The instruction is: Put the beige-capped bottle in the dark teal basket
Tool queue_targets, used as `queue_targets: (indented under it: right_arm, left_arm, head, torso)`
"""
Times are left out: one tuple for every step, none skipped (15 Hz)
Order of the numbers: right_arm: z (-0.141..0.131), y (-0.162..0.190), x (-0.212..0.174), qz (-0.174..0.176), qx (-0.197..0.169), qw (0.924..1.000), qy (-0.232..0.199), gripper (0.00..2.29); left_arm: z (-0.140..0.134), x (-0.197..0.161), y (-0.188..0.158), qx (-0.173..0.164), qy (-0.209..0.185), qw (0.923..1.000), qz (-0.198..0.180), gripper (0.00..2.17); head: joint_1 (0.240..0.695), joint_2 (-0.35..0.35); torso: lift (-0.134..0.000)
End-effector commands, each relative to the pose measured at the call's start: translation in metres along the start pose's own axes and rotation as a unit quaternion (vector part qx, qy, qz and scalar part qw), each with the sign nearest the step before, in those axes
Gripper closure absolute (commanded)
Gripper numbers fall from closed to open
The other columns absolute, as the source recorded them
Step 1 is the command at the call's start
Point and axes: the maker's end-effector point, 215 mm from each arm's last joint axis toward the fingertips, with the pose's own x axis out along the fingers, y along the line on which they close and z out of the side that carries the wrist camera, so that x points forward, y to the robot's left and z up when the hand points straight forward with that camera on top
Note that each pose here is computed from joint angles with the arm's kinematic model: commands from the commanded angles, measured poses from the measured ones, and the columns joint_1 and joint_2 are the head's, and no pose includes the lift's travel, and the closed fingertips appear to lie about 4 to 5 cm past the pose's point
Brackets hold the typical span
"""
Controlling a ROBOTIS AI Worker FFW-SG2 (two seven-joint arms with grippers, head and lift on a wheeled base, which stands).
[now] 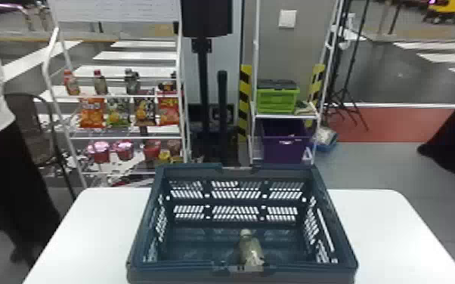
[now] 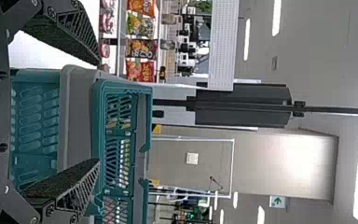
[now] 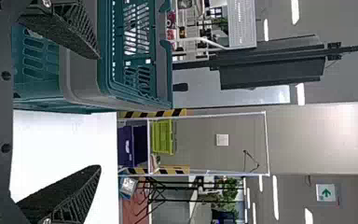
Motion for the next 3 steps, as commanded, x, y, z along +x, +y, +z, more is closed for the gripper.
queue_targets:
  right_arm:
    - [-0.0003, 0.0000, 0.0003, 0.000, 0.000, 1.0000, 0.000, 0.04]
    - [-0.0012, -0.0001, 0.0002, 0.000, -0.001, 1.0000, 0.001, 0.04]
    - [-0.0012, -0.0001, 0.0002, 0.000, -0.001, 1.0000, 0.001, 0.04]
  left_arm:
    - [0.0007, 0.0001, -0.0004, 0.000, -0.001, 1.0000, 0.000, 0.15]
    - [0.0007, 0.0001, -0.0004, 0.000, -0.001, 1.0000, 0.000, 0.15]
    - [-0.0001, 0.0000, -0.0003, 0.000, 0.000, 1.0000, 0.000, 0.15]
  head:
    - [0.499, 0.000]
    - [0.499, 0.000]
    - [0.499, 0.000]
  torso:
    - [0.000]
    - [0.000]
    - [0.000]
